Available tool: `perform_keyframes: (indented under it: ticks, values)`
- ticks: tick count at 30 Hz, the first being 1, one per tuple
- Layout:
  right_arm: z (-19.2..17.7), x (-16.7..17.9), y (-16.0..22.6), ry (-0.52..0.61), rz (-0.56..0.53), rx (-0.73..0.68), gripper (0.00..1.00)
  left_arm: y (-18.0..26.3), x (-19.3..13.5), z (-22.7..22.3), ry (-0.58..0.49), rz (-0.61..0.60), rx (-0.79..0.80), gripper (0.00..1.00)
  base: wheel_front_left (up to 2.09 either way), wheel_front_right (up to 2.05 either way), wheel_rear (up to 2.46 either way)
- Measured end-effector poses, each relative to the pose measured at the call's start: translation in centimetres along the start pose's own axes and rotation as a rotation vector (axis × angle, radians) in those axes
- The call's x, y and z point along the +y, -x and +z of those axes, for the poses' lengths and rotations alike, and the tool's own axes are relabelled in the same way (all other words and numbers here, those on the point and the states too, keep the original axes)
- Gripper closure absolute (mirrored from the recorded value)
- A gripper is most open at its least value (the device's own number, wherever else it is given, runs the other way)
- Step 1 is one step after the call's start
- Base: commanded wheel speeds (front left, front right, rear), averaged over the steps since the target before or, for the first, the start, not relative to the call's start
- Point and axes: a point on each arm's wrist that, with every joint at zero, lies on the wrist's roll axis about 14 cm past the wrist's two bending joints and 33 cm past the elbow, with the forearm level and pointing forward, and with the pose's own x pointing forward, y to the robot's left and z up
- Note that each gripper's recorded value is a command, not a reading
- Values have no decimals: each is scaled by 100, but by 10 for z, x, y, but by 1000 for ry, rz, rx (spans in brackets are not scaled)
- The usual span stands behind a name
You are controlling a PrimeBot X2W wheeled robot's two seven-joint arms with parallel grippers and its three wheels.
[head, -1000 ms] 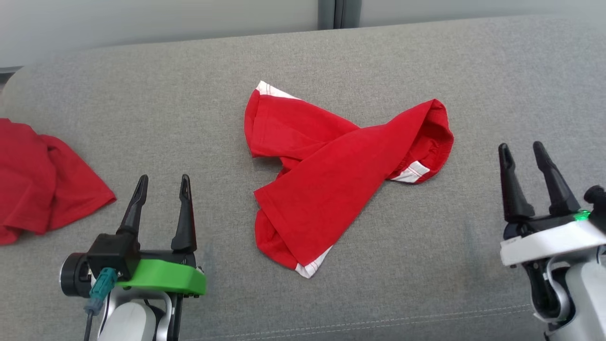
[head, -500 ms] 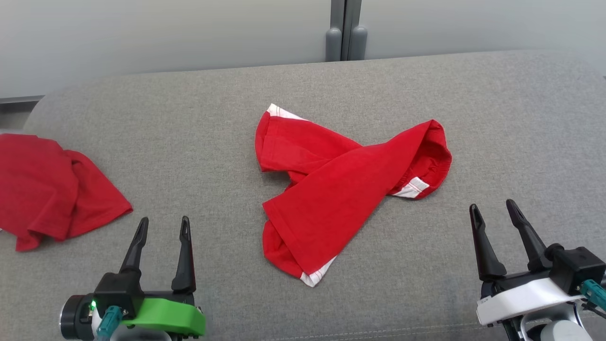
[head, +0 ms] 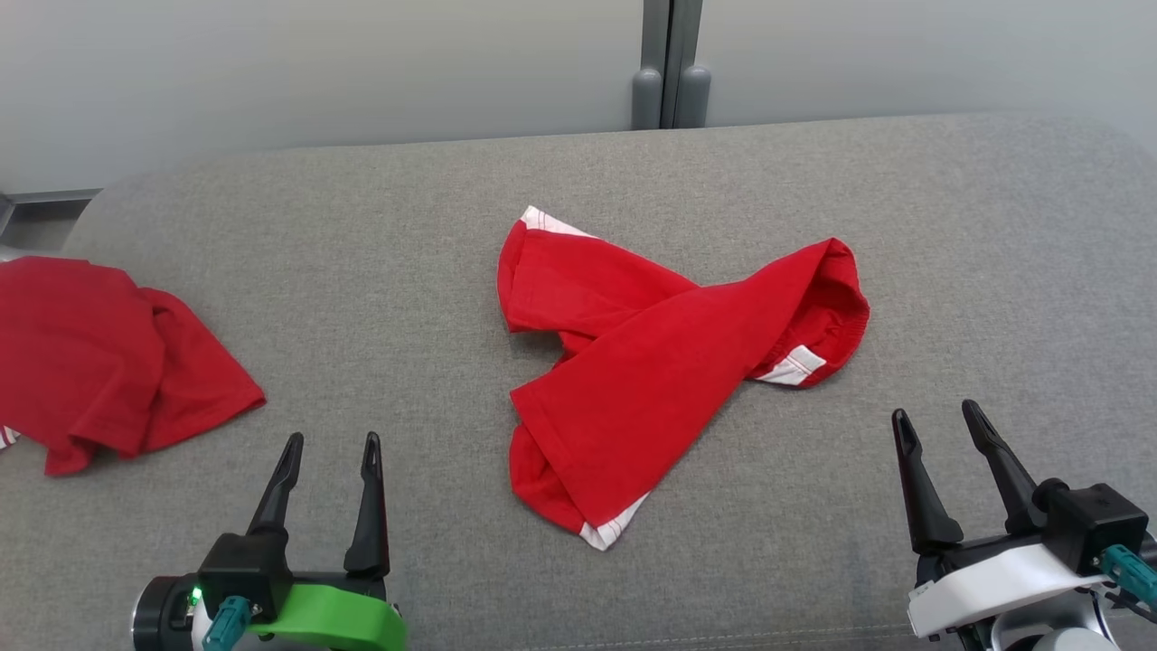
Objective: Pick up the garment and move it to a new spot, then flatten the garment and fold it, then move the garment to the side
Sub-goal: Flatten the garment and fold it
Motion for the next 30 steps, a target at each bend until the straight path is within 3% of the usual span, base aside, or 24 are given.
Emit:
perform_keyframes:
  ticks: [4, 7, 13, 18, 23, 30]
  values:
    - [-2, 1, -2, 0, 3, 8, 0, -2, -8, -2, -5, -31, 10, 0, 0, 0, 0]
    - [-5, 0, -3, 6, 6, 21, 0, -7, -31, -4, -8, -120, 30, 0, 0, 0, 0]
    - [-15, -3, -8, 11, 5, 56, 0, 2, -125, -50, 5, -468, 253, 0, 0, 0, 0]
    - [-21, -9, -9, 7, -14, 72, 0, 26, -171, -97, -36, -671, 466, 0, 0, 0, 0]
    - [-27, -20, -8, 5, -53, 84, 0, 26, -180, -126, -97, -748, 570, 0, 0, 0, 0]
    - [-38, -36, -4, 6, -108, 109, 0, -2, -159, -151, -212, -729, 608, 0, 0, 0, 0]
